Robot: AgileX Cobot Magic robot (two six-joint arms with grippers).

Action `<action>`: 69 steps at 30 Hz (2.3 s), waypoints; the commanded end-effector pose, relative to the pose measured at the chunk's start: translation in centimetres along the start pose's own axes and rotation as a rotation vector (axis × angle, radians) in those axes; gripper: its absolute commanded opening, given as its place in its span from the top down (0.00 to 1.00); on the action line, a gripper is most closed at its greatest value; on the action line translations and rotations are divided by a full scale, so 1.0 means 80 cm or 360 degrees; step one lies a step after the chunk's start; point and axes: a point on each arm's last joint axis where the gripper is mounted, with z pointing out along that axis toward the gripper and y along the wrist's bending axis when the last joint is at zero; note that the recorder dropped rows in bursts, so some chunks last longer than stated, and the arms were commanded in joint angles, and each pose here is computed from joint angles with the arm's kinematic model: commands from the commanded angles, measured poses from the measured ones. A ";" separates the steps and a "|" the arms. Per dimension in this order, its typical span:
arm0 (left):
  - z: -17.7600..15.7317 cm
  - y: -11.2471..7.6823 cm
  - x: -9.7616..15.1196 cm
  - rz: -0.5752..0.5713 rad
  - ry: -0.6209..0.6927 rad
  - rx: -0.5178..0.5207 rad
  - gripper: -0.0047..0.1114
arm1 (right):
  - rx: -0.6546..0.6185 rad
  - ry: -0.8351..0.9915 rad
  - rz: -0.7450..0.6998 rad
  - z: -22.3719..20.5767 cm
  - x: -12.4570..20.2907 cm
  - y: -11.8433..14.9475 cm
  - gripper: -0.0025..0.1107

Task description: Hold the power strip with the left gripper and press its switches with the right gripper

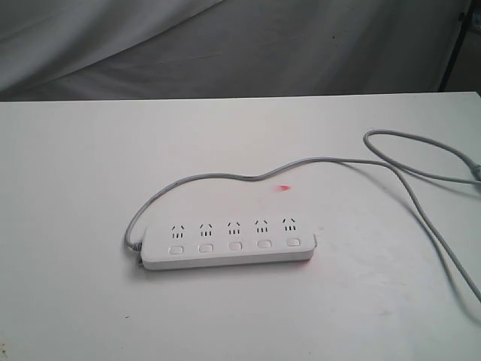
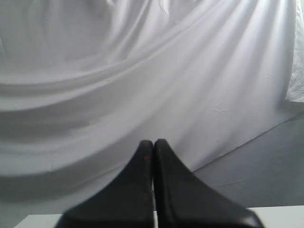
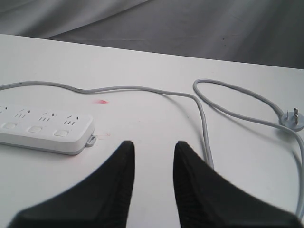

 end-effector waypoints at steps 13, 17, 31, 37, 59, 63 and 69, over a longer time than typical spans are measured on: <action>0.000 0.003 0.047 -0.0166 0.0278 -0.0089 0.96 | 0.0011 -0.0004 0.0002 0.000 0.001 0.000 0.74; -0.001 0.001 0.069 -0.0181 0.0362 -0.0074 0.96 | 0.0011 -0.0004 0.0002 0.000 0.001 0.000 0.74; -0.010 -0.005 0.117 -0.0164 0.0709 -0.0040 0.96 | 0.0011 -0.0004 0.0002 0.000 0.001 0.000 0.74; -0.010 -0.005 0.118 -0.0158 0.0720 -0.0038 0.96 | 0.0011 -0.0004 0.0002 0.000 0.001 0.000 0.74; -0.010 -0.005 0.116 -0.0158 0.0700 -0.0039 0.96 | 0.0011 -0.0004 0.0002 0.000 0.001 0.000 0.74; -0.010 -0.005 0.116 -0.0158 0.0700 -0.0039 0.96 | 0.0011 -0.0004 0.0002 0.000 0.001 0.000 0.74; -0.010 -0.005 0.116 -0.0149 0.0700 -0.0037 0.96 | 0.0011 -0.0004 0.0002 0.000 0.001 0.000 0.74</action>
